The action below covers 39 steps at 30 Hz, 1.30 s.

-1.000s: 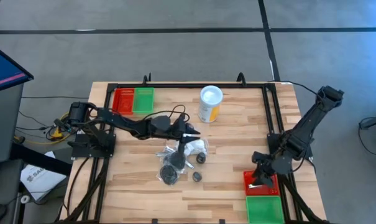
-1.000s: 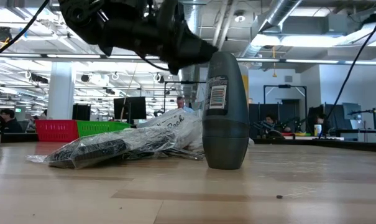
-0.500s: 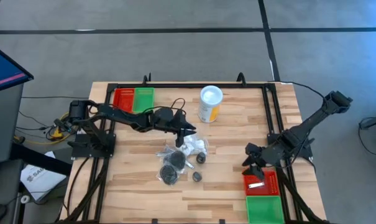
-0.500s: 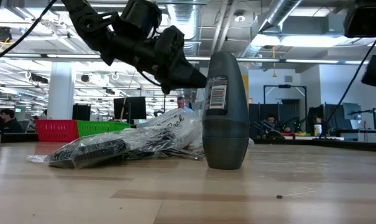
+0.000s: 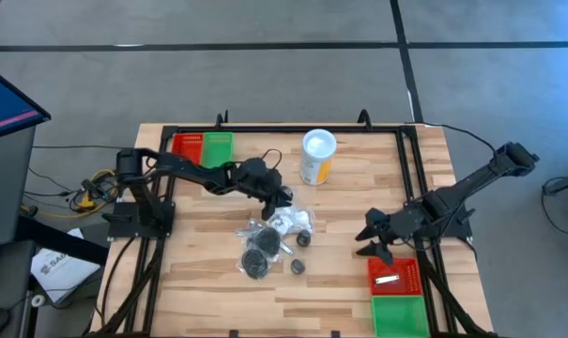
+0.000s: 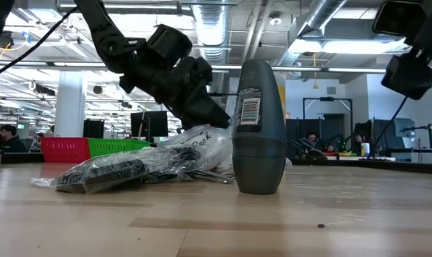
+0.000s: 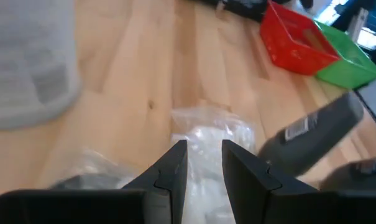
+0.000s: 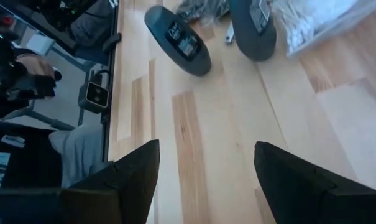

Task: Pick & Place Travel size toiletries
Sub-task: Put the white cotton pack into the bottom green bin

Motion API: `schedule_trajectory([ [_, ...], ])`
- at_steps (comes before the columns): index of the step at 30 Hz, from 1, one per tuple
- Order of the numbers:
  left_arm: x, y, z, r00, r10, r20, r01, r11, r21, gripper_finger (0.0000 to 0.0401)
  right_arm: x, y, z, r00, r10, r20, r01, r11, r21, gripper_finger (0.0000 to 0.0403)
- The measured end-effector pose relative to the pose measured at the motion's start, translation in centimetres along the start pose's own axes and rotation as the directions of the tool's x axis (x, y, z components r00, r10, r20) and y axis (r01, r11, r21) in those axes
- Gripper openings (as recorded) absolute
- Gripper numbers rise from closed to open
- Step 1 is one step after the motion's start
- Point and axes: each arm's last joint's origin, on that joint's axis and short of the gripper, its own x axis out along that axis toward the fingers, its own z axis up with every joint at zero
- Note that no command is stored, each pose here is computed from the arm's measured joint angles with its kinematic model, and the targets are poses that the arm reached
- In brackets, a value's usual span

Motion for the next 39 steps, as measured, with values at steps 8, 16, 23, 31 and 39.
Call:
schedule_trajectory([
  [8,1.4,0.3,-1.4,0.998,-0.067,-0.023,0.066,0.997,-0.033,0.0092,0.0,-0.2,0.2,1.0,-0.011,0.009,0.011,1.0,-0.006,0.0249],
  [16,1.5,0.0,-1.4,0.99,-0.141,-0.031,0.14,0.99,-0.03,0.0092,0.0,-0.2,0.2,1.0,-0.012,0.007,0.013,0.999,-0.032,0.0249],
  [23,1.7,-0.2,-1.7,0.985,-0.166,-0.046,0.164,0.986,-0.031,0.0082,0.0,-0.2,0.2,1.0,-0.013,0.007,0.013,0.999,-0.033,0.0249],
  [31,1.7,-0.2,-1.7,0.982,-0.181,-0.05,0.181,0.984,-0.004,0.0005,0.0,-0.2,0.2,1.0,-0.016,0.01,0.017,0.999,-0.033,0.0249],
  [39,1.0,-0.4,-0.6,0.996,-0.09,0.002,0.09,0.996,0.022,0.0004,0.0,-0.2,0.2,1.0,-0.018,0.011,0.018,0.999,-0.033,0.0249],
])
